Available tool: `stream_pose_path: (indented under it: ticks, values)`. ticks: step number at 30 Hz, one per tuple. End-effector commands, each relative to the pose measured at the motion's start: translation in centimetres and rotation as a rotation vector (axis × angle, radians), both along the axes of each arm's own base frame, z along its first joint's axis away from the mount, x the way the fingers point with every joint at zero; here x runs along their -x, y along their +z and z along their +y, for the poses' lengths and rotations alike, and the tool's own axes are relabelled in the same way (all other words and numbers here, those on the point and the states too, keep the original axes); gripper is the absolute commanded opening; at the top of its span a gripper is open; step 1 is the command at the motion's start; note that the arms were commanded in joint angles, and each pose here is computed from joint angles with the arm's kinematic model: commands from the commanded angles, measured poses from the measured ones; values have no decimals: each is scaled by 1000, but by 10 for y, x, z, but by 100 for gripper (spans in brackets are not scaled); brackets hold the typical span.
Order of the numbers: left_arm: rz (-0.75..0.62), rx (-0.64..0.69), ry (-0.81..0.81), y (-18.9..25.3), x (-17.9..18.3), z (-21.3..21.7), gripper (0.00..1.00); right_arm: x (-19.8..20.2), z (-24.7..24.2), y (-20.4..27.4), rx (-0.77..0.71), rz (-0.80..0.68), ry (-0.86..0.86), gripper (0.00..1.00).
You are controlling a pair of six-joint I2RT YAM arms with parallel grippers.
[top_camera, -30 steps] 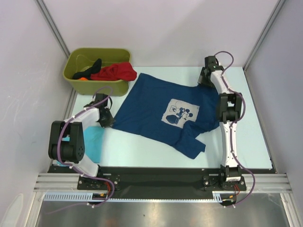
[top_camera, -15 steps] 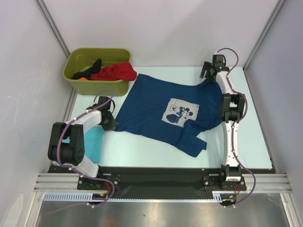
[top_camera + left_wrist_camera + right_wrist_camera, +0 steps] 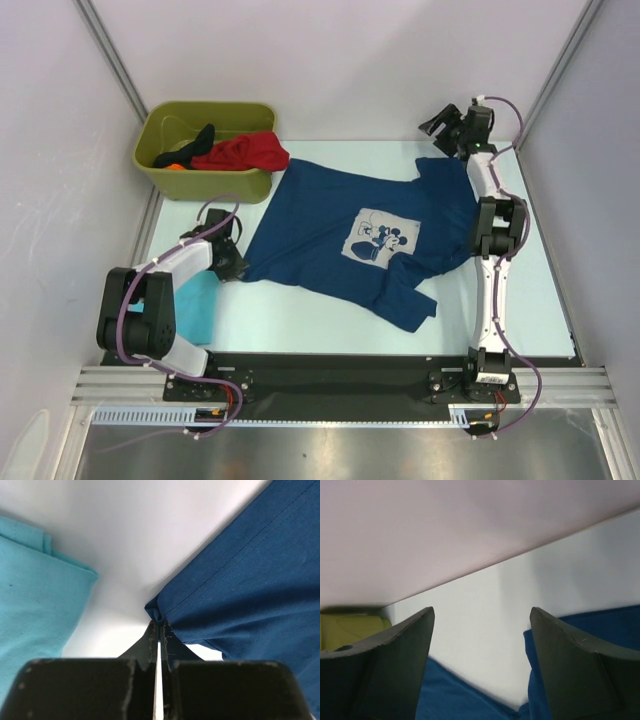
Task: Fold and stack the t-shirts
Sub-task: Flatten the tshirt out
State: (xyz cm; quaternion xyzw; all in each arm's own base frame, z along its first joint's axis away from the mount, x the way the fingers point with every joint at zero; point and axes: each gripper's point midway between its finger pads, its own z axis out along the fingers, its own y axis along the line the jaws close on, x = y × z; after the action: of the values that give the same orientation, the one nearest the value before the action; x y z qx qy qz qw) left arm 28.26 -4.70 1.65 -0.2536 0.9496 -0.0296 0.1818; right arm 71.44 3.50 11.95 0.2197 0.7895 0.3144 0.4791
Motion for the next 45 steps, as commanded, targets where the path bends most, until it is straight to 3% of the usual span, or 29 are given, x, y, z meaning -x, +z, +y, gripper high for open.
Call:
stream_pose_path:
  ticks: [1,4,7,8,9,15,21,25,26,27,28,32,34,45]
  values:
    - [-55,14,-16,12,-12,-5,0,18,-23,70,-17,-10,-24,82]
    - [-53,18,-25,11,-13,-6,0,45,-65,55,81,124,-133,68]
    - [-45,23,-40,9,-11,-7,1,75,-89,51,219,214,-178,63]
    - [-36,24,-44,7,-10,-8,0,82,-99,49,264,250,-216,56]
    - [-29,23,-47,5,-9,-8,0,102,-102,34,294,352,-218,54]
    - [-25,16,-71,3,-14,-8,0,172,-89,5,504,662,-243,73]
    - [-37,21,-106,7,-31,-12,0,233,-78,-20,524,848,-210,72]
    - [-33,24,-131,8,-37,-14,0,249,-94,-22,486,812,-199,62]
    - [-30,21,-133,7,-37,-14,0,249,-98,-19,479,794,-194,45]
    - [-29,23,-135,7,-36,-14,0,252,-105,-22,484,801,-195,42]
    - [-26,25,-136,6,-35,-14,0,253,-109,-25,494,803,-190,41]
    - [-10,31,-135,2,-30,-15,0,237,-122,-34,578,760,-141,56]
    - [-4,31,-134,0,-29,-15,0,232,-128,-43,570,777,-140,57]
    - [18,29,-133,-5,-30,-15,0,211,-140,-93,538,769,-74,47]
